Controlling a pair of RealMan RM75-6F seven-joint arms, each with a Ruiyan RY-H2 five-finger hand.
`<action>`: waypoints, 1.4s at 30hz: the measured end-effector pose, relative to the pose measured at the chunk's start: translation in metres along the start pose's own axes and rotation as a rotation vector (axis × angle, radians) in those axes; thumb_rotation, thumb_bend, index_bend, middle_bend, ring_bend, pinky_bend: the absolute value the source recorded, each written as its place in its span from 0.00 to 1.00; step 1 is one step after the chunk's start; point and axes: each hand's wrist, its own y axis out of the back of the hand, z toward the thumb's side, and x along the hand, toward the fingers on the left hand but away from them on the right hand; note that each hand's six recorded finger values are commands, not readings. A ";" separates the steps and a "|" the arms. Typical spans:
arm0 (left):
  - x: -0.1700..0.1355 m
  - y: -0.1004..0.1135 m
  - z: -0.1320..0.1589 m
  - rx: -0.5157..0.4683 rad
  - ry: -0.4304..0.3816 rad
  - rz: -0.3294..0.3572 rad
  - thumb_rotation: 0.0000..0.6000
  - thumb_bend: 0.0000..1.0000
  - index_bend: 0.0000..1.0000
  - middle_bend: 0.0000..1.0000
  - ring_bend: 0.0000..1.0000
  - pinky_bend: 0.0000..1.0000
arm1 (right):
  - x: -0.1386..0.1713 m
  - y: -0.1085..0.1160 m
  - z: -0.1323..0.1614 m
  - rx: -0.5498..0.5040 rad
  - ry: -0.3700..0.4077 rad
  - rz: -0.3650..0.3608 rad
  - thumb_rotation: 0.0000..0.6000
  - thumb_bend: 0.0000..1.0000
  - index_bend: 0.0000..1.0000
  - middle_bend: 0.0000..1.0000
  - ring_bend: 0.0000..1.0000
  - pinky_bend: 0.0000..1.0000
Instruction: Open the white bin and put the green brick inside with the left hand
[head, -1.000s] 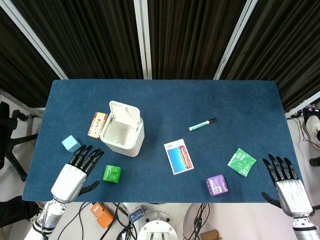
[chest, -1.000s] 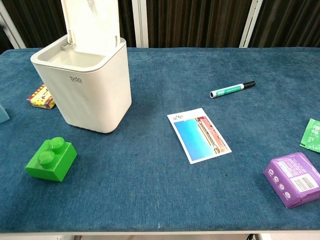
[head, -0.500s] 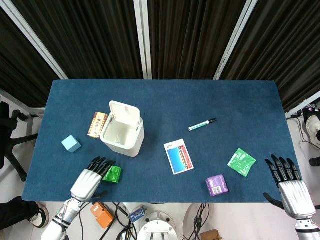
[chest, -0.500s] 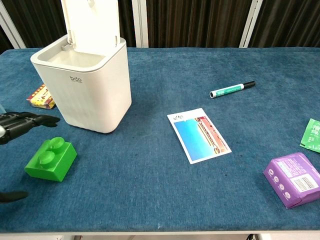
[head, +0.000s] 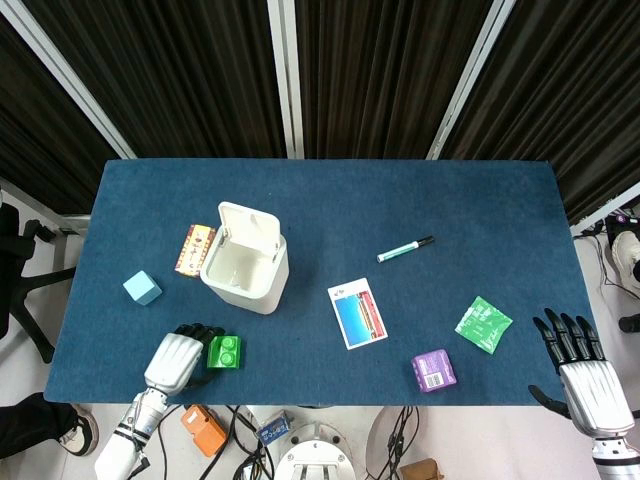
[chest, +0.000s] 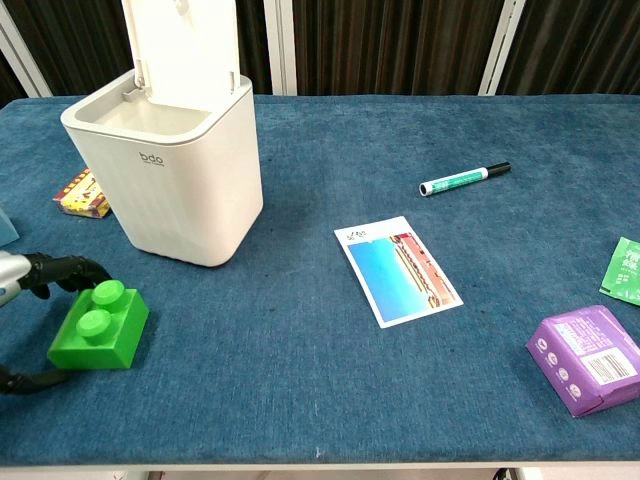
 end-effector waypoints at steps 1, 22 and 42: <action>0.001 0.001 0.001 -0.021 0.003 0.012 1.00 0.15 0.43 0.49 0.40 0.40 | 0.000 0.000 0.000 0.000 0.000 -0.001 1.00 0.25 0.00 0.00 0.00 0.00; -0.018 0.123 0.032 -0.084 -0.071 0.536 1.00 0.37 0.62 0.65 0.50 0.43 | -0.001 -0.004 0.004 0.012 0.006 0.011 1.00 0.25 0.00 0.00 0.00 0.00; 0.090 0.145 0.046 -0.018 0.111 0.400 0.97 0.10 0.24 0.35 0.26 0.30 | -0.001 0.002 -0.002 -0.001 -0.004 -0.008 1.00 0.25 0.00 0.00 0.00 0.00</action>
